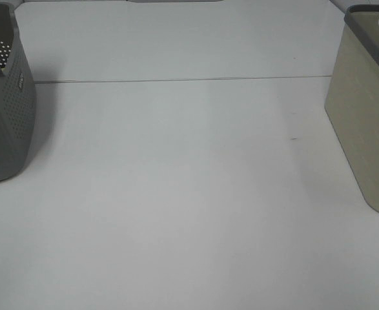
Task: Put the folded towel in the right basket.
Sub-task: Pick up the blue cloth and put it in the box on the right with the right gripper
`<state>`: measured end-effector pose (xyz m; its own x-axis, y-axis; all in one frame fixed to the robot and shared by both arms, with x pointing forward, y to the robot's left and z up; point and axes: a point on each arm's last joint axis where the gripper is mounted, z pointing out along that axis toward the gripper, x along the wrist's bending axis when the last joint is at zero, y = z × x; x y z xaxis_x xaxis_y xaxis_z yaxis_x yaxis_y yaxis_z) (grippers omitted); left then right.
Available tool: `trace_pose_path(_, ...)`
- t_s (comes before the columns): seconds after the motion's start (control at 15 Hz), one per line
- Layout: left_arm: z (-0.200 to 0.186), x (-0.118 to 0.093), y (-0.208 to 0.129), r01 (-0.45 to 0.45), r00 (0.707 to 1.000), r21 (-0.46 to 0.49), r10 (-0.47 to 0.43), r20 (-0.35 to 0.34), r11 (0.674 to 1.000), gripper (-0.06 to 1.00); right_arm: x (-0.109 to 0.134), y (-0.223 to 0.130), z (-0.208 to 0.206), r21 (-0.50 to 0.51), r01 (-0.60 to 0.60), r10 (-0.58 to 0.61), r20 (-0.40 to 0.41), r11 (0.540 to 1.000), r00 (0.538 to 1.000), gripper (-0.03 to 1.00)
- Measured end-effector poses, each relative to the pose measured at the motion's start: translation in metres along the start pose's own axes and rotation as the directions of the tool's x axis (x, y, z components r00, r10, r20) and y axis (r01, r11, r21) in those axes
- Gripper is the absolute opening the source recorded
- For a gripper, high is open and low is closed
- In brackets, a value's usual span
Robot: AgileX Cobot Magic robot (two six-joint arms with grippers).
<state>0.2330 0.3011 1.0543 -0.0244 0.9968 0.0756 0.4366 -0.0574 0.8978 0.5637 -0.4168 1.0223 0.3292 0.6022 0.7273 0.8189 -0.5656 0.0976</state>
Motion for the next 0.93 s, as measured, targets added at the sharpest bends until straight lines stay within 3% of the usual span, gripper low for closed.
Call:
trace_pose_path(0.27, 0.0, 0.0, 0.0, 0.0, 1.0, 0.0, 0.0, 0.0, 1.0, 0.99, -0.0066, -0.0055, 0.0034, 0.032, -0.018, 0.017, 0.03, 0.999, 0.999, 0.06)
trace_pose_path(0.6, 0.0, 0.0, 0.0, 0.0, 1.0, 0.0, 0.0, 0.0, 1.0, 0.99, -0.0077, -0.0027, 0.0034, 0.0, -0.048, 0.048, 0.042, 0.999, 0.998, 0.13)
trace_pose_path(0.67, 0.0, 0.0, 0.0, 0.0, 1.0, 0.0, 0.0, 0.0, 1.0, 0.99, -0.0079, -0.0026, 0.0034, -0.001, -0.047, 0.047, 0.043, 0.999, 0.998, 0.25)
trace_pose_path(0.8, 0.0, 0.0, 0.0, 0.0, 1.0, 0.0, 0.0, 0.0, 1.0, 0.99, -0.0112, -0.0043, 0.0033, 0.017, -0.033, 0.032, 0.081, 0.999, 0.996, 0.63)
trace_pose_path(0.87, 0.0, 0.0, 0.0, 0.0, 1.0, 0.0, 0.0, 0.0, 1.0, 0.99, -0.0112, -0.0043, 0.0033, 0.017, -0.033, 0.032, 0.081, 0.999, 0.996, 0.63)
trace_pose_path(0.93, 0.0, 0.0, 0.0, 0.0, 1.0, 0.0, 0.0, 0.0, 1.0, 0.99, -0.0114, -0.0085, 0.0031, 0.062, -0.044, 0.039, 0.085, 0.997, 0.996, 0.71)
